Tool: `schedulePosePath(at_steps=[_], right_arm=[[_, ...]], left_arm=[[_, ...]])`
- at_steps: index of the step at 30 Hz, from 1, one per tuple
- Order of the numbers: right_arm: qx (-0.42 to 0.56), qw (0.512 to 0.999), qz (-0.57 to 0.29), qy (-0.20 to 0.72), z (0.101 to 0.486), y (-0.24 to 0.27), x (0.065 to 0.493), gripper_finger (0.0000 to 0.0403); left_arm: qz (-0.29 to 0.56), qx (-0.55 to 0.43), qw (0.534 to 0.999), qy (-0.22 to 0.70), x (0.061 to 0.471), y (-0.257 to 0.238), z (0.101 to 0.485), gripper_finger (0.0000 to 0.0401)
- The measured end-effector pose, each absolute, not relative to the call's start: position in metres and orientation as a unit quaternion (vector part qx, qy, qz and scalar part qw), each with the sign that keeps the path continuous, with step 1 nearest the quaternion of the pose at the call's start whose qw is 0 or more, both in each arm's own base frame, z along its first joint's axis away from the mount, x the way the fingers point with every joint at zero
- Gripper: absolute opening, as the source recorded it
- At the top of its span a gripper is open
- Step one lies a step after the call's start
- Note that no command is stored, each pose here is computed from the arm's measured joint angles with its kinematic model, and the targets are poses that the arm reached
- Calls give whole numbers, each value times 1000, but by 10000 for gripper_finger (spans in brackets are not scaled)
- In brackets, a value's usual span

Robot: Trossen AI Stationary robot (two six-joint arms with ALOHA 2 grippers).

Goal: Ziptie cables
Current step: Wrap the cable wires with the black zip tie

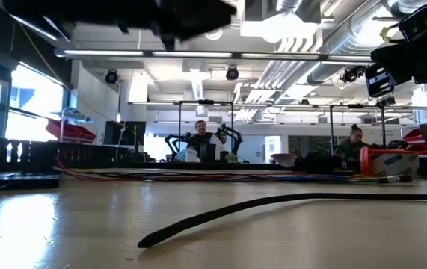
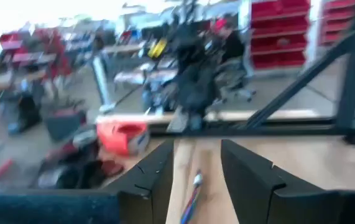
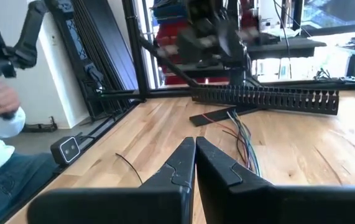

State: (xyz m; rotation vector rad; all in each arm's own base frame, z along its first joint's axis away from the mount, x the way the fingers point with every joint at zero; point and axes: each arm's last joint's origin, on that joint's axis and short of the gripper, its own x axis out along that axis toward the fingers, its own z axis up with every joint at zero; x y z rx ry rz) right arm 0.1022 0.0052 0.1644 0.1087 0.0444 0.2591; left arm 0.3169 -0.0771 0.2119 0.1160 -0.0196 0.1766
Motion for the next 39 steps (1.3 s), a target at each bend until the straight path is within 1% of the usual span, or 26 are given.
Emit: schedulePosePath(at_steps=[4, 8, 11, 13, 16, 18, 19, 22, 24, 27, 30, 32, 34, 37, 39], right_arm=[[53, 992, 117, 17, 165, 4, 102, 0], [65, 994, 87, 6, 167, 3, 103, 0], [158, 984, 76, 1, 170, 2, 103, 0], [205, 978, 45, -16, 172, 0, 103, 0], [207, 978, -4, -37, 174, -3, 103, 0], [208, 977, -12, -40, 175, -4, 104, 0], [205, 978, 4, -44, 176, -2, 104, 0], [181, 975, 104, -79, 187, 6, 107, 0], [167, 970, 148, -92, 191, 13, 109, 0], [161, 971, 162, -74, 188, 23, 117, 1], [167, 973, 157, -13, 175, 32, 126, 6], [163, 971, 169, 37, 168, 38, 131, 19], [146, 970, 183, 64, 169, 45, 138, 41], [87, 967, 217, 101, 178, 59, 151, 86], [33, 961, 229, 154, 184, 67, 161, 117]], left_arm=[[114, 95, 989, -7, 291, -90, 237, 115], [145, 112, 983, 28, 264, -100, 245, 115], [171, 105, 979, 38, 245, -103, 239, 115], [187, 94, 977, 44, 233, -102, 230, 115], [205, 71, 974, 59, 221, -96, 211, 115], [218, 49, 973, 65, 217, -89, 199, 115], [225, 40, 971, 70, 215, -85, 194, 115], [248, 13, 966, 76, 214, -73, 183, 115], [259, 0, 963, 77, 214, -66, 181, 115], [251, -11, 965, 80, 216, -61, 179, 115], [232, -23, 969, 81, 218, -58, 179, 115], [218, -35, 972, 81, 219, -59, 179, 115], [213, -43, 973, 80, 219, -59, 179, 115], [212, -50, 973, 79, 219, -59, 179, 115], [212, -50, 973, 79, 219, -59, 179, 115]])
